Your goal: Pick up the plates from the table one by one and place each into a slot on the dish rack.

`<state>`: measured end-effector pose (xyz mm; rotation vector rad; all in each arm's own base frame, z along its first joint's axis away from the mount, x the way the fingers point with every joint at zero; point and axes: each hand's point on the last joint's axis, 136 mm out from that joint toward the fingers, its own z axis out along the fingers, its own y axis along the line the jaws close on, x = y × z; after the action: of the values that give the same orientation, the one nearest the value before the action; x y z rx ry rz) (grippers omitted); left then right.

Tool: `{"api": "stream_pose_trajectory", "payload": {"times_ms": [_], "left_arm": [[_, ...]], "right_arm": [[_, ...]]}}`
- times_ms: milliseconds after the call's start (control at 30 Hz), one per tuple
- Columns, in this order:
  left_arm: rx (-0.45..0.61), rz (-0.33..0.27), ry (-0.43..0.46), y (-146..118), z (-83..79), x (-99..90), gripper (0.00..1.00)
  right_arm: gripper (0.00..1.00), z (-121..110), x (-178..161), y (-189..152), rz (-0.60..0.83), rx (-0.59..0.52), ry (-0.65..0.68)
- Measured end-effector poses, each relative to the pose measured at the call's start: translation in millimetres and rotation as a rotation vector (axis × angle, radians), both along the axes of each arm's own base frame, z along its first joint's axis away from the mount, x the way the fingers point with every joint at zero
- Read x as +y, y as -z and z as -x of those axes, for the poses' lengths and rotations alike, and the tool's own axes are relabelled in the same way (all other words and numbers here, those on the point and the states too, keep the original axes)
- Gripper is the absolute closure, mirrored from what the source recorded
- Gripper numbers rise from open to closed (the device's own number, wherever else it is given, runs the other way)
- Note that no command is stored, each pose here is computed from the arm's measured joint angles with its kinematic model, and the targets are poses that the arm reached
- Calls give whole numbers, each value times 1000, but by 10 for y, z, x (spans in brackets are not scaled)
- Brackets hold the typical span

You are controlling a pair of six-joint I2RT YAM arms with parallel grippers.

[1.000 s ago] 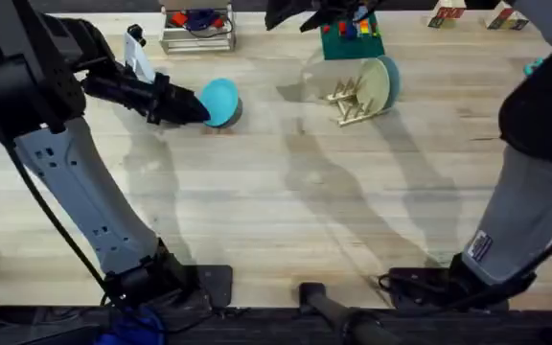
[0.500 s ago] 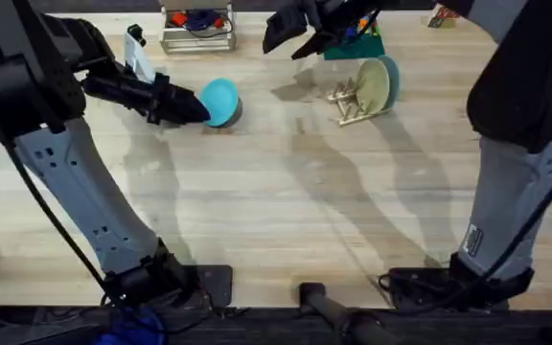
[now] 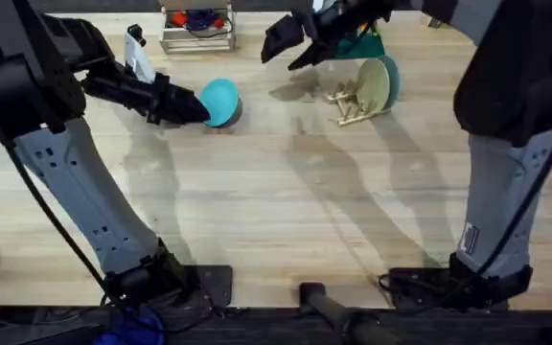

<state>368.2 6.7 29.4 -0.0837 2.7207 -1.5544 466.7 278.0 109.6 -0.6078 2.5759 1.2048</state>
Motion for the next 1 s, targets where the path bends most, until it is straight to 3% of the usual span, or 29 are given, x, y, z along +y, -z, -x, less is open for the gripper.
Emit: {"api": "stream_pose_trajectory", "payload": {"times_ms": [500,1000], "left_arm": [[0,0,0,0,0,0,960],[0,0,0,0,0,0,961]], "right_arm": [[7,155,242,156,4,31,-54],[7,235,263,221,17,68,-63]]}}
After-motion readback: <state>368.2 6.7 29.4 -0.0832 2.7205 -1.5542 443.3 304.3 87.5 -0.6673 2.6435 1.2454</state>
